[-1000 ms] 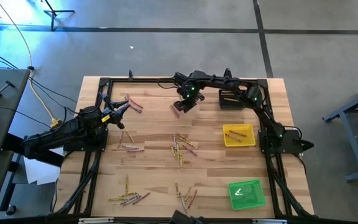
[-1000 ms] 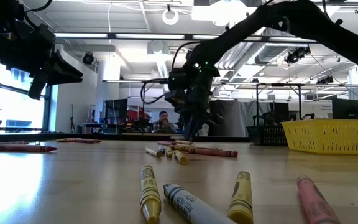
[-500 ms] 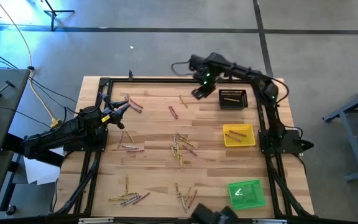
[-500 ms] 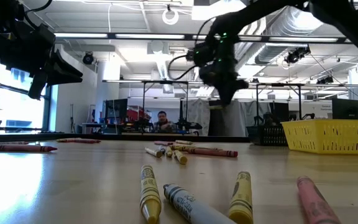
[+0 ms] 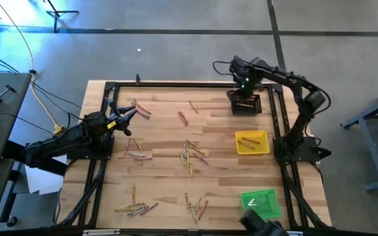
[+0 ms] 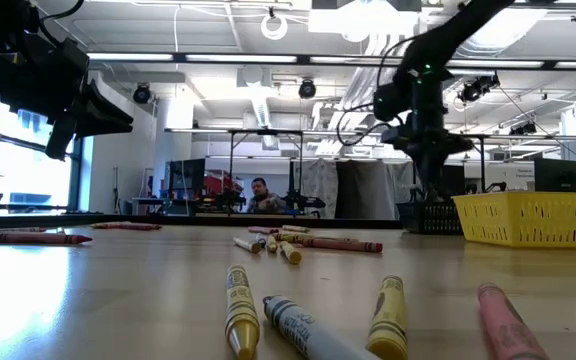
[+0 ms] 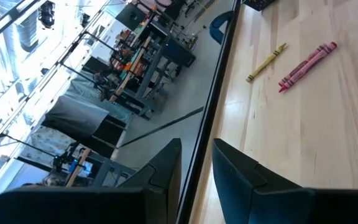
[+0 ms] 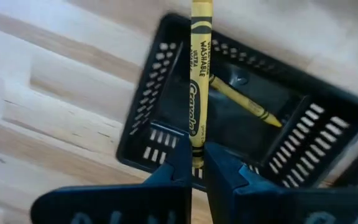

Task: Sort crayons
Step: Put the yellow crayon into the black bin, then put the red crayon into the yellow bin

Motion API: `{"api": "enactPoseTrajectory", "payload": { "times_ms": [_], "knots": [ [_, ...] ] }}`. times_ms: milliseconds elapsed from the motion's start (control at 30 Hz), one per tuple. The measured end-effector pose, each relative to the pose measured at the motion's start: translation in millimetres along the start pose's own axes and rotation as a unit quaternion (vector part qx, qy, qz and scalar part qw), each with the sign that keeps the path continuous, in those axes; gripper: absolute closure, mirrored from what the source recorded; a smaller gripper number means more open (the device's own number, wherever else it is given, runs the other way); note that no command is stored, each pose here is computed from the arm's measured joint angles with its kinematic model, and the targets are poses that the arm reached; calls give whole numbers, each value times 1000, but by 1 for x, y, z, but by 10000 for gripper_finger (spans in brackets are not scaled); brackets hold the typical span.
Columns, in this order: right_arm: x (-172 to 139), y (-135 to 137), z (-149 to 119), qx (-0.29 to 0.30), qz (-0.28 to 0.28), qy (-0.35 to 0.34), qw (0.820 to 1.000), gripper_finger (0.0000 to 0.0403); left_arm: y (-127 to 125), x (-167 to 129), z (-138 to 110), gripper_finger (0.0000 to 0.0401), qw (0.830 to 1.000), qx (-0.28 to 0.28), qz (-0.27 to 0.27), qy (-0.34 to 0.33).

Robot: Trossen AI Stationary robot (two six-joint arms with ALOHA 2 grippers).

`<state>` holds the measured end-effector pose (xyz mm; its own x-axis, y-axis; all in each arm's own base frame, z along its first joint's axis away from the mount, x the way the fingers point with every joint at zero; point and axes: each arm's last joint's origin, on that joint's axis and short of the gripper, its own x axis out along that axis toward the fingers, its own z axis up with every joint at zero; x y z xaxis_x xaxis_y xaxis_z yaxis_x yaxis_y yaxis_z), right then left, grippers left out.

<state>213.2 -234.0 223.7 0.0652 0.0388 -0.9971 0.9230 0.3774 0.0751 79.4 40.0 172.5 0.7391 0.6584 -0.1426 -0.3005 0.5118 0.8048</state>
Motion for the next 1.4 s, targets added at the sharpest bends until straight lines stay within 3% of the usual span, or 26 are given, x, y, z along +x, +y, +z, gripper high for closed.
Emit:
{"api": "enactPoseTrajectory", "payload": {
  "times_ms": [267,567,800,967,1167,1267,1400],
  "knots": [
    [19,-10,-23,12,-4,15,1000,359,0,0,0,324,1000,0,0,0],
    [7,-10,-27,27,-6,-14,1000,314,0,0,0,324,1000,0,0,0],
    [-20,12,-31,19,89,-113,989,314,0,0,0,324,1000,0,0,0],
    [-48,45,-31,-32,175,-251,951,314,0,0,0,324,1000,0,0,0],
    [-77,87,-32,-97,271,-397,871,314,0,0,0,324,1000,0,0,0],
    [-88,104,-36,-117,313,-441,833,314,0,0,0,324,1000,0,0,0],
    [-94,120,-46,-139,342,-456,810,314,0,0,0,324,1000,0,0,0]
  ]
}}
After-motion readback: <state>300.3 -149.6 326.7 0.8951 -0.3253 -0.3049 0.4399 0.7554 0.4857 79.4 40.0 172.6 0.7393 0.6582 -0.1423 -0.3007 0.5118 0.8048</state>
